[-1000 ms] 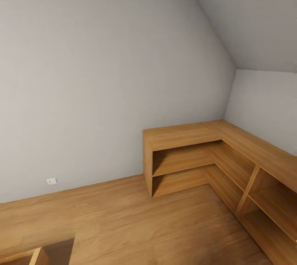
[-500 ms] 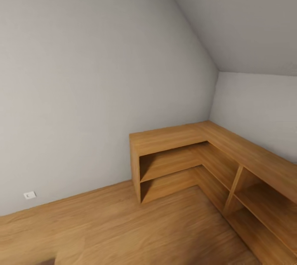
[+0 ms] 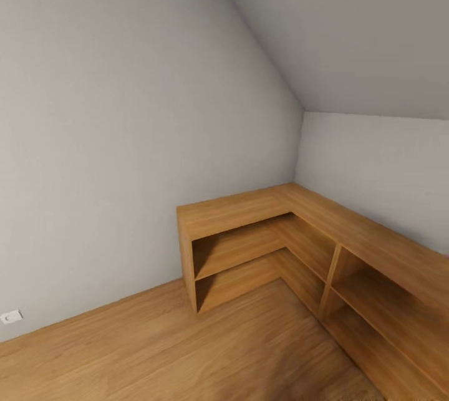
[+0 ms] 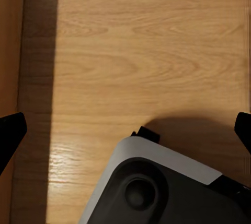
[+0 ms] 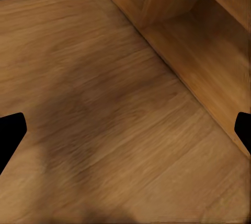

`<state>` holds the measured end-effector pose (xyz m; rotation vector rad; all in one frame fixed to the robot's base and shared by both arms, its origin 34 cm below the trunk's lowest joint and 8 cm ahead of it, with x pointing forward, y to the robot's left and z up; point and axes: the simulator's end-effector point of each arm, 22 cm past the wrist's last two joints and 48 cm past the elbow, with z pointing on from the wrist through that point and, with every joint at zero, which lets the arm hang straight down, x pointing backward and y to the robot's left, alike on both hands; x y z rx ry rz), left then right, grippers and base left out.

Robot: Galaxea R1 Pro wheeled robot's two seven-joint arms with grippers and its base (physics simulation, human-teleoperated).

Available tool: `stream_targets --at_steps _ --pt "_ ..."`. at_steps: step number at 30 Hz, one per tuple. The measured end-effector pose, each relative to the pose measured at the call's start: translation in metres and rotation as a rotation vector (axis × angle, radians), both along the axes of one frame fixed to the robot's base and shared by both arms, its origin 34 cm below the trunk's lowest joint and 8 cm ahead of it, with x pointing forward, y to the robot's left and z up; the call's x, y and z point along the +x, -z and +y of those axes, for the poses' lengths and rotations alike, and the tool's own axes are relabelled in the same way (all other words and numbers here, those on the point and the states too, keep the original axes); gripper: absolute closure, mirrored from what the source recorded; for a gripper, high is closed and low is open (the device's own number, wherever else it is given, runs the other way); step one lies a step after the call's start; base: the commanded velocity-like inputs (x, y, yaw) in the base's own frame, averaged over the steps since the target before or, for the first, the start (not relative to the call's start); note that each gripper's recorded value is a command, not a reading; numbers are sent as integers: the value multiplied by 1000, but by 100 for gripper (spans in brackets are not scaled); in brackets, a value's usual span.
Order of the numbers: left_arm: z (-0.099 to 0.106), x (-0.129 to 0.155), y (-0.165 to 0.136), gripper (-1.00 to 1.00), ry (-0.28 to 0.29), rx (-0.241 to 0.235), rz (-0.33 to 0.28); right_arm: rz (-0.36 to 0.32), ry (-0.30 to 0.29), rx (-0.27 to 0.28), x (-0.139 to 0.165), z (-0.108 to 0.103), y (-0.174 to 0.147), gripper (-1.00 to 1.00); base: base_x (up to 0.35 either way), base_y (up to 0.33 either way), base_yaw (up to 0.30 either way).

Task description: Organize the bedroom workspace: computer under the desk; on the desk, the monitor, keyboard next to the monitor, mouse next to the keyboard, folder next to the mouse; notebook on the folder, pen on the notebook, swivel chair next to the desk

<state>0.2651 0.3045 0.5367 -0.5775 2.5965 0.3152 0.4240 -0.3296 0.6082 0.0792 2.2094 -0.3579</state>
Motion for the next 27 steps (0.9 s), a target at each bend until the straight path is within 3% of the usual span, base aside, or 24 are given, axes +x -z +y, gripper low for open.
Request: stream_targets --at_steps 8,17,27 --pt "0 -1 1 -100 0 0 4 10 -51 41 1 12 4 -100 0 0 -199" --pt "1 -6 2 -100 0 1 17 23 -58 48 -2 14 8 -100 0 15 -139" --pt "1 -11 4 -100 0 2 31 38 -59 51 -6 14 13 -100 0 235 -155"
